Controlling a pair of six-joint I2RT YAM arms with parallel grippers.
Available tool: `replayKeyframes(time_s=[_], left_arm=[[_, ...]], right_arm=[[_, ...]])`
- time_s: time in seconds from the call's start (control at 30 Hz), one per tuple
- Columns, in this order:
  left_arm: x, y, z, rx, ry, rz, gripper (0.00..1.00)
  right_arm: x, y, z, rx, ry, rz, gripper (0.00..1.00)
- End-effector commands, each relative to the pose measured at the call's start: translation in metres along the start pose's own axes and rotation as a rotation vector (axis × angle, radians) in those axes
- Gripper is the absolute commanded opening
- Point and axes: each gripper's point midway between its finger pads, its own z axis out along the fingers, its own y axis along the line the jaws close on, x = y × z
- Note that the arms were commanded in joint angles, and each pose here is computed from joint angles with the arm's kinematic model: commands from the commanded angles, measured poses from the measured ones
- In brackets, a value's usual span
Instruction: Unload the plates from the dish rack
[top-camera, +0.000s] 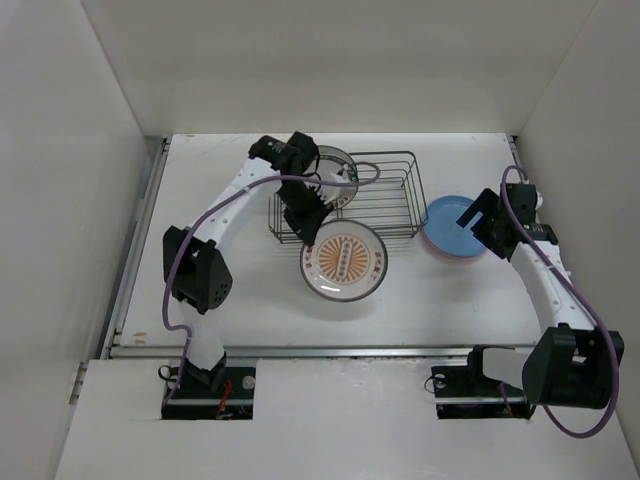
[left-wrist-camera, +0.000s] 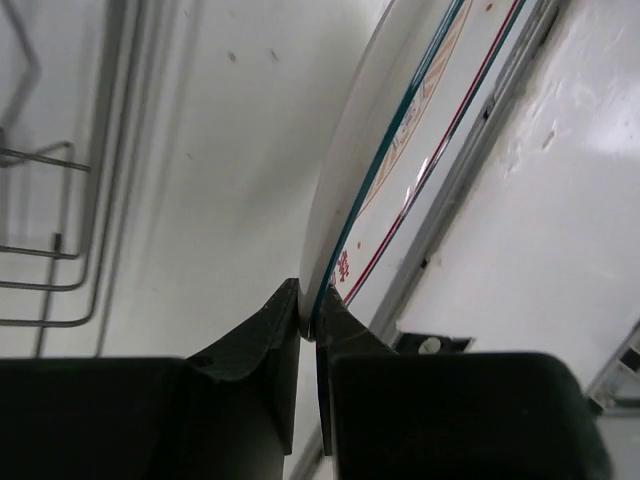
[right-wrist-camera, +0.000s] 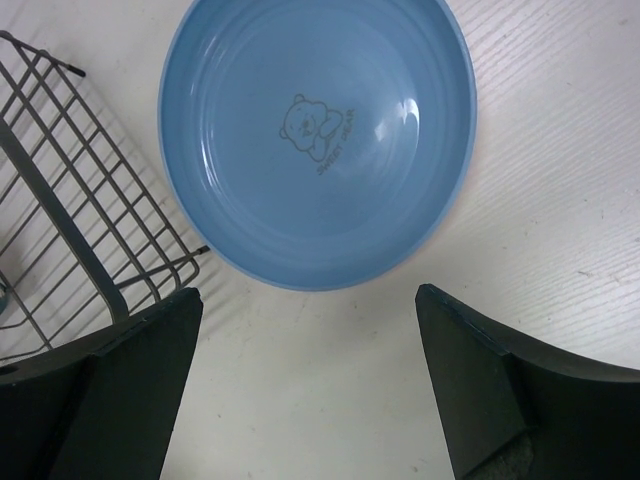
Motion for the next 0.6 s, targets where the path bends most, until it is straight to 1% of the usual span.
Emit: replayKeyframes(time_s=[0.0, 0.03, 0.1, 0.17, 0.23, 0.37, 0.43, 0.47, 0.5, 0.53, 0.57], left_arm=[[0.051, -0.028, 0.015, 0.131, 0.189, -0.058, 0.00], [0.052, -0.018, 0.027, 0.096, 0.209, -0.051, 0.00], [0.062, -0.015, 0.042, 0.091, 0.250, -0.074, 0.00], [0.064, -0.006, 0.055, 0.052, 0.261, -0.088, 0.00], [0.069, -0.007, 0.067, 0.040, 0.293, -0.092, 0.00], [0.075, 0.005, 0.078, -0.022, 0.324, -0.103, 0.00], [0.077, 0.009, 0.083, -0.034, 0.328, -0.114, 0.03], [0.077, 0.009, 0.083, -0.034, 0.328, -0.114, 0.09], [0.077, 0.009, 0.083, -0.034, 0.328, -0.114, 0.13], [0.077, 0.010, 0.083, -0.042, 0.332, -0.113, 0.16], [0.076, 0.012, 0.084, -0.046, 0.324, -0.109, 0.19]], right_arm=[[-0.005, 0.008, -0.009, -0.041, -0.036, -0.019, 0.93], [-0.004, 0.011, -0.009, -0.047, -0.033, -0.026, 0.93], [0.000, 0.009, -0.008, -0.042, -0.025, -0.027, 0.93], [-0.002, 0.009, -0.010, -0.048, -0.034, -0.026, 0.93], [0.002, 0.008, -0.011, -0.041, -0.029, -0.033, 0.93], [0.002, 0.010, -0.014, -0.045, -0.039, -0.038, 0.93], [0.007, 0.013, -0.013, -0.064, -0.027, -0.055, 0.93], [0.006, 0.017, -0.014, -0.089, -0.030, -0.085, 0.91], [0.006, 0.027, -0.015, -0.130, -0.033, -0.109, 0.91], [0.007, 0.044, -0.022, -0.194, -0.037, -0.136, 0.90], [0.009, 0.051, -0.024, -0.221, -0.037, -0.158, 0.90]])
